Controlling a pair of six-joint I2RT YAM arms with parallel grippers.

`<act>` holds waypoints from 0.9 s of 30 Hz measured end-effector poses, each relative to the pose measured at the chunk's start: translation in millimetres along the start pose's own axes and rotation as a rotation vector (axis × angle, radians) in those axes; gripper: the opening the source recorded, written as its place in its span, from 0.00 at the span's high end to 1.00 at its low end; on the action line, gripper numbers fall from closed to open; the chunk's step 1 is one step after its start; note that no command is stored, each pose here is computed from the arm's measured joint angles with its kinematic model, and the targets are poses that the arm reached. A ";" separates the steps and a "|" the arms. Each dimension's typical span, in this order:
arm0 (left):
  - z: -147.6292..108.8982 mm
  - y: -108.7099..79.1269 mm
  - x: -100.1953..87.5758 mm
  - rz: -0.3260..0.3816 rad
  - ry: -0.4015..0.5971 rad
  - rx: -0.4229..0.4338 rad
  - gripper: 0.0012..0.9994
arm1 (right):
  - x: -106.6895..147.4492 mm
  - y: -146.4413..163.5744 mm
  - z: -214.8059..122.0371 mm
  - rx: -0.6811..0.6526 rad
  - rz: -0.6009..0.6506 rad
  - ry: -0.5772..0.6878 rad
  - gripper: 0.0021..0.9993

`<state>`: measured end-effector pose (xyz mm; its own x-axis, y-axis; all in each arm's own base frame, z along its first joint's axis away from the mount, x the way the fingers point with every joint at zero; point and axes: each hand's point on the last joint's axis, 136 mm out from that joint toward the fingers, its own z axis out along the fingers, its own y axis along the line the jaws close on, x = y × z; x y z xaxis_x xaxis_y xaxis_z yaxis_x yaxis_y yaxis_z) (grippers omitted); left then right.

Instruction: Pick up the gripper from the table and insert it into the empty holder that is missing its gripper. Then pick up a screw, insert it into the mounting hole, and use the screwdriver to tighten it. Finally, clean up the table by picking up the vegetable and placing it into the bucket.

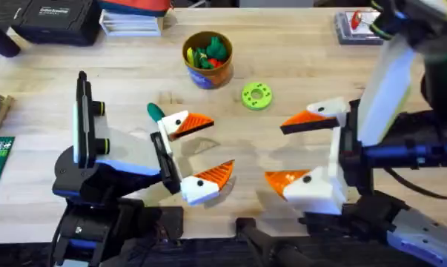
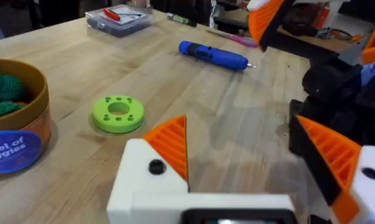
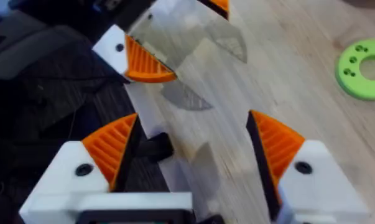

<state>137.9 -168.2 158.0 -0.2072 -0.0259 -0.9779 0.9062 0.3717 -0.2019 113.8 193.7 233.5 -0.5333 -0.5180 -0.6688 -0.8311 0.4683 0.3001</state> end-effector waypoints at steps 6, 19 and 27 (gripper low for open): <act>0.0 0.0 0.0 0.000 0.000 0.000 0.41 | -0.6 7.4 -0.1 -0.043 -0.071 -0.005 0.01; 0.0 0.1 0.0 0.004 0.000 -0.001 0.99 | -6.3 8.0 -0.3 -0.046 -0.106 -0.028 0.01; 0.0 0.1 0.0 0.004 0.000 -0.001 0.99 | -7.8 -34.0 -5.4 0.149 0.014 -0.035 0.01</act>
<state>138.0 -168.1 158.0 -0.2034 -0.0244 -0.9788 0.9068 0.3722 -0.1977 145.4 177.9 232.2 -0.5363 -0.4867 -0.6896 -0.7900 0.5772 0.2070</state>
